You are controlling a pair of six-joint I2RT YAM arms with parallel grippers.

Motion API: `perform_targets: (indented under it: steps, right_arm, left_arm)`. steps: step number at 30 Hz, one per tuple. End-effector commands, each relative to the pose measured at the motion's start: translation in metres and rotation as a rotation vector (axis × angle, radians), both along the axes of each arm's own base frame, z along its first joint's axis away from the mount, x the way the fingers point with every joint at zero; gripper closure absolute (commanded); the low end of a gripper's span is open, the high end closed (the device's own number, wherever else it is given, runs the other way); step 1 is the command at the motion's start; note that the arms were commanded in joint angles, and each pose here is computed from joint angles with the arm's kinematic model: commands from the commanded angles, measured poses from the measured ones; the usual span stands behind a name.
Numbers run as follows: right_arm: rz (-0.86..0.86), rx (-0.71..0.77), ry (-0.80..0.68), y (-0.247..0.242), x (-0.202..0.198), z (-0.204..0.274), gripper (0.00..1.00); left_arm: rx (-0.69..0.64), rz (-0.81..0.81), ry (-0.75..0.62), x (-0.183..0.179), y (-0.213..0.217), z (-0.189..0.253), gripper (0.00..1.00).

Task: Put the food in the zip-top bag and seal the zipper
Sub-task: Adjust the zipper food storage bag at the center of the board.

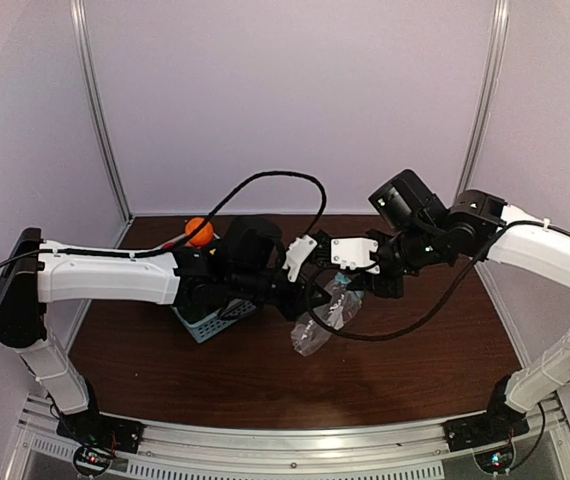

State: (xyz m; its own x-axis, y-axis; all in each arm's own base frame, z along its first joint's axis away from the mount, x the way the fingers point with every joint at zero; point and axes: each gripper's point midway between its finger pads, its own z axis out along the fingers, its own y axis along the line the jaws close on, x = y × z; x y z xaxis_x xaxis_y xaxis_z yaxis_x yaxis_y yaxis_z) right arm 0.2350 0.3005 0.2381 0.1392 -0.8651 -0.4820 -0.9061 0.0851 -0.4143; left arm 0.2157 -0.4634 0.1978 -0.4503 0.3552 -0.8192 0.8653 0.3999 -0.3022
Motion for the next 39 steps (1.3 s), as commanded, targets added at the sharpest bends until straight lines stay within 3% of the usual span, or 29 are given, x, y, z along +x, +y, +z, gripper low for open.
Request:
perform_targets:
  steps: [1, 12, 20, 26, 32, 36, 39]
  right_arm:
    - [0.033, 0.018, 0.021, -0.005, -0.015, 0.007, 0.70]
    - [-0.045, 0.010, -0.070, -0.004, 0.008, 0.000, 0.77]
    - [-0.112, 0.065, -0.126, -0.005, 0.019, 0.022, 0.99]
    - [0.002, 0.067, 0.085, -0.004, -0.011, 0.014, 1.00]
    - [0.145, 0.102, 0.453, 0.003, -0.062, -0.002, 1.00]
    - [0.185, 0.159, 0.604, 0.012, -0.076, 0.000, 1.00]
    - [0.151, 0.172, 0.573, 0.011, -0.064, 0.007, 0.84]
  left_arm:
    - [-0.040, -0.006, -0.005, 0.004, -0.007, 0.013, 1.00]
    - [-0.067, -0.042, 0.007, -0.003, -0.010, 0.023, 1.00]
    - [-0.059, -0.055, 0.004, -0.004, -0.011, 0.019, 1.00]
    - [0.009, 0.060, -0.113, 0.018, 0.008, 0.010, 1.00]
    - [-0.009, 0.218, -0.288, 0.046, 0.029, 0.033, 1.00]
    - [-0.019, 0.158, -0.422, 0.042, 0.032, 0.040, 1.00]
    - [-0.044, 0.025, -0.522, 0.023, 0.031, 0.042, 1.00]
